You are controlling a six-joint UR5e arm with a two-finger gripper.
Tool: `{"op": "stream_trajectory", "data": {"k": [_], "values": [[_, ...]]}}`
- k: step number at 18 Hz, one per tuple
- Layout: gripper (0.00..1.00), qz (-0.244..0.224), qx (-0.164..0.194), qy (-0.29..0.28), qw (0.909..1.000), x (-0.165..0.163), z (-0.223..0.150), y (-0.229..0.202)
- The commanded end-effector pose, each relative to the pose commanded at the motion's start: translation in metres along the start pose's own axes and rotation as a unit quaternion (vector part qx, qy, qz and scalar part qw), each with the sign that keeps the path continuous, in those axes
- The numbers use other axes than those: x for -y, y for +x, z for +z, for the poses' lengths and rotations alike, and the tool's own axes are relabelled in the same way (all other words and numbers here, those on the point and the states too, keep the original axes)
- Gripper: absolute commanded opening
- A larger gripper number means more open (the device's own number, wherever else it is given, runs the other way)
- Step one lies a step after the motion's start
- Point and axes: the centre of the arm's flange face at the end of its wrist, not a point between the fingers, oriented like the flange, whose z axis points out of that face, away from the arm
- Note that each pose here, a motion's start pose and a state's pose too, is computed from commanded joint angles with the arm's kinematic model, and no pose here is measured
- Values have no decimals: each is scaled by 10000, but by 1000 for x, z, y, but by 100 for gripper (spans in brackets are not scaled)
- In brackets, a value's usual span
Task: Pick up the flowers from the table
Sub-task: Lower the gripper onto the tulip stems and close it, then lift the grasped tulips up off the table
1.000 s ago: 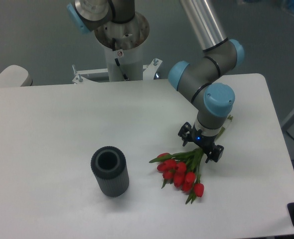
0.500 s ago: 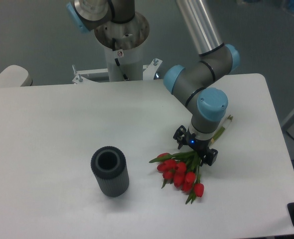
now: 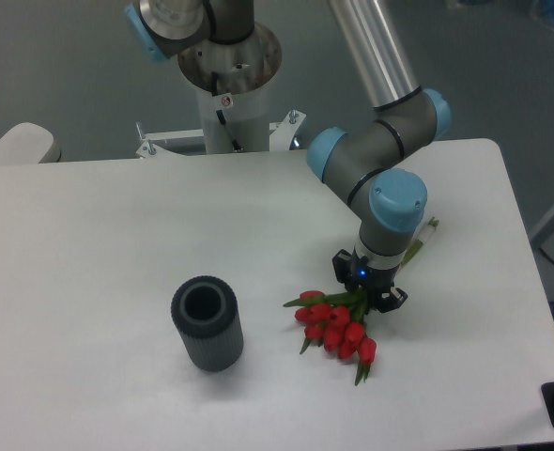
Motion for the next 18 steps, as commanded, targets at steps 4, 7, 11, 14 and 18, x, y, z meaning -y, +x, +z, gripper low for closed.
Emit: {"op": "stream_trajectory", "data": {"k": [4,7,11,14,18], "values": [[26,8,62,37,10000,2,-5,-5],[26,80,221,88,9997,6,-19,-15],[26,115,438,269,9986,15,-47,-28],[26,136,586,895,9942,30,-79,-37],[26,-245,612,2147,9745,56,-130,-48]]}}
